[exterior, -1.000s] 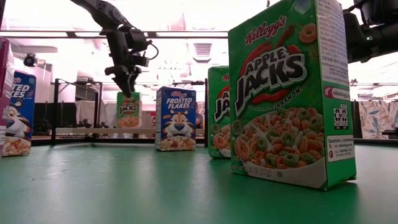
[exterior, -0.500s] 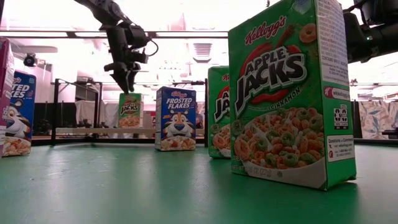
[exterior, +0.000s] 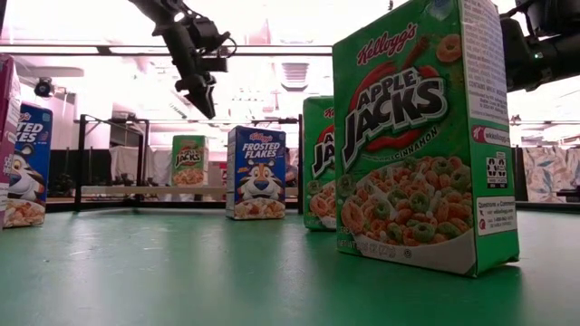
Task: Stack cereal on shelf
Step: Put the top left green cereal box on the shelf
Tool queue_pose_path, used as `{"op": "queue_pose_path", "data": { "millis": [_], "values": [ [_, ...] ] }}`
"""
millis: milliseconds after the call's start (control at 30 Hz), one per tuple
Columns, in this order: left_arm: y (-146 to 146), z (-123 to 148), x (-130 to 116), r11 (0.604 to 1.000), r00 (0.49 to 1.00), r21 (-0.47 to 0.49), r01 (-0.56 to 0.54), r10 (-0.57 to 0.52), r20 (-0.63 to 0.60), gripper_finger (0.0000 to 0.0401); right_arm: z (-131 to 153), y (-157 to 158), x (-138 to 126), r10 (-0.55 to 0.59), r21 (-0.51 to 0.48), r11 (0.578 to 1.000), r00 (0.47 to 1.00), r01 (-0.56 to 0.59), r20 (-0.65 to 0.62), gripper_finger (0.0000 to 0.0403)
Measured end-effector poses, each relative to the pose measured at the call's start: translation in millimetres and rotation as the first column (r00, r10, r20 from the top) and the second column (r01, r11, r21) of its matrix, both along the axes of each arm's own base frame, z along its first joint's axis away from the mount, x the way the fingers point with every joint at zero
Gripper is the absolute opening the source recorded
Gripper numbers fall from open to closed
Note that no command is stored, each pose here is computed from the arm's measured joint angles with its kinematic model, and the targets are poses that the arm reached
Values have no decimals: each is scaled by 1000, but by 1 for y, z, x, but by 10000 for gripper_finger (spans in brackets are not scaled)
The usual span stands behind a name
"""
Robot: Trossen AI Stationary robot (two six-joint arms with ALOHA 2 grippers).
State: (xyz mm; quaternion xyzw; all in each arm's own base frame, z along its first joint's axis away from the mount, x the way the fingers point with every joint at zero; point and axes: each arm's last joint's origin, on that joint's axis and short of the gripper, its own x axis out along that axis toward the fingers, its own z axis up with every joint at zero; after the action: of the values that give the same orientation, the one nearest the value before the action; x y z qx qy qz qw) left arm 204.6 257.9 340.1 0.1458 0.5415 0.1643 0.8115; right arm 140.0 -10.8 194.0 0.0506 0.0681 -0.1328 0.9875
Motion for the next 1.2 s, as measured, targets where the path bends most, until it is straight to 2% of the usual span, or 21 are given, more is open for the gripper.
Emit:
{"op": "queue_pose_path", "data": {
  "millis": [133,200,333,467,667,900,1200],
  "values": [
    [6,-11,4,999,1000,-37,-21,20,-16,31,0,0,0,-1,4,1000,1000,1,1,206],
    [10,-17,6,997,999,-63,-46,45,-19,9,0,0,0,-1,3,1000,1000,1,1,206],
    [18,-33,12,991,996,-106,-78,74,-45,19,0,0,0,-1,6,1000,1000,1,2,206],
    [21,-41,14,987,993,-128,-99,90,-70,5,0,0,0,-2,13,1000,1000,2,3,206],
    [20,-45,10,981,981,-128,-148,130,-144,1,0,0,0,-2,13,1000,1000,2,3,206],
    [20,-45,8,976,976,-137,-171,149,-156,1,0,0,0,-2,13,1000,1000,2,3,206],
    [22,-45,4,967,957,-97,-237,216,-191,1,0,0,0,-2,13,1000,1000,2,3,206]
  ]
}}
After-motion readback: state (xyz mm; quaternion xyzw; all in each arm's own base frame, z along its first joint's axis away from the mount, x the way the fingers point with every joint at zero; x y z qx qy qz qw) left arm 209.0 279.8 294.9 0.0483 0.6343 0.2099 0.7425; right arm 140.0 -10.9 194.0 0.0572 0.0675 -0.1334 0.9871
